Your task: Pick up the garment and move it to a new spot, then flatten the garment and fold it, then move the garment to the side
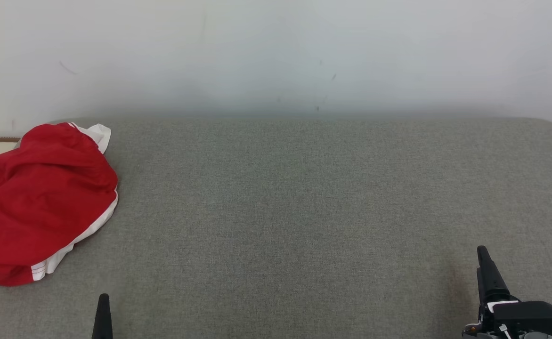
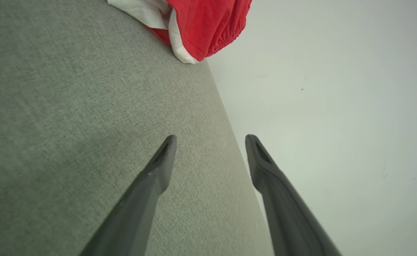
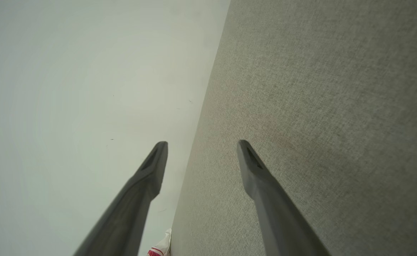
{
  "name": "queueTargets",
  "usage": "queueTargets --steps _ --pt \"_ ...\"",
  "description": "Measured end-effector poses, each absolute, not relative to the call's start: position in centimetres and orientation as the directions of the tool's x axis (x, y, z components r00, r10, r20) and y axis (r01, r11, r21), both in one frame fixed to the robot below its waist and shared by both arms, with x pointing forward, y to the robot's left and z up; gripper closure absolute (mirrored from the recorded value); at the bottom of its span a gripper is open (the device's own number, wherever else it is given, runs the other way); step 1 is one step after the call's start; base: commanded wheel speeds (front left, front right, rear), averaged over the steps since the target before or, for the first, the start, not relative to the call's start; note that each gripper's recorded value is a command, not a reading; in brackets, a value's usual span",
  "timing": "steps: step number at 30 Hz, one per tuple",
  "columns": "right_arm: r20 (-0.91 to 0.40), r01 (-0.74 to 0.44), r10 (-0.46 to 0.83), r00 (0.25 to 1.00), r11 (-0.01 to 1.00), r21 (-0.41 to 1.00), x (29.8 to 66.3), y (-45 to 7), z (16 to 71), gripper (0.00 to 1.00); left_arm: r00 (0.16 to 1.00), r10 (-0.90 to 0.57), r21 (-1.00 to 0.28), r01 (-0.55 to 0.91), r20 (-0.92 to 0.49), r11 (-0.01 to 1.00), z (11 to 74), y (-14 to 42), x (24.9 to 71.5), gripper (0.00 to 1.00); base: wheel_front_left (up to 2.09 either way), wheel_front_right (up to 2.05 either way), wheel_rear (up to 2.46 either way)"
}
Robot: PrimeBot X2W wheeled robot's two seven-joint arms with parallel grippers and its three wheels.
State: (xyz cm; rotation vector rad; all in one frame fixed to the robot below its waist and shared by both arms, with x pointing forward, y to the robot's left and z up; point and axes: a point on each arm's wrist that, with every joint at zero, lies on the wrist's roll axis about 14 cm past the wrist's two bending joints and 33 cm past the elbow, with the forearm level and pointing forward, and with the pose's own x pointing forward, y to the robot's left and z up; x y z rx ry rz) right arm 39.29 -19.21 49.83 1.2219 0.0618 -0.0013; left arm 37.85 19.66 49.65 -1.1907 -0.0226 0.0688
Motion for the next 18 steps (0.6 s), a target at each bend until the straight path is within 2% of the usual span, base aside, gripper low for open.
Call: queueTargets --steps 18 --pt "-0.016 -0.021 0.056 0.998 0.601 0.799 39.5 -18.3 50.7 0.00 0.999 0.032 -0.757 0.005 0.034 0.653 50.9 18.9 38.4 0.00 0.00 0.00 0.00"
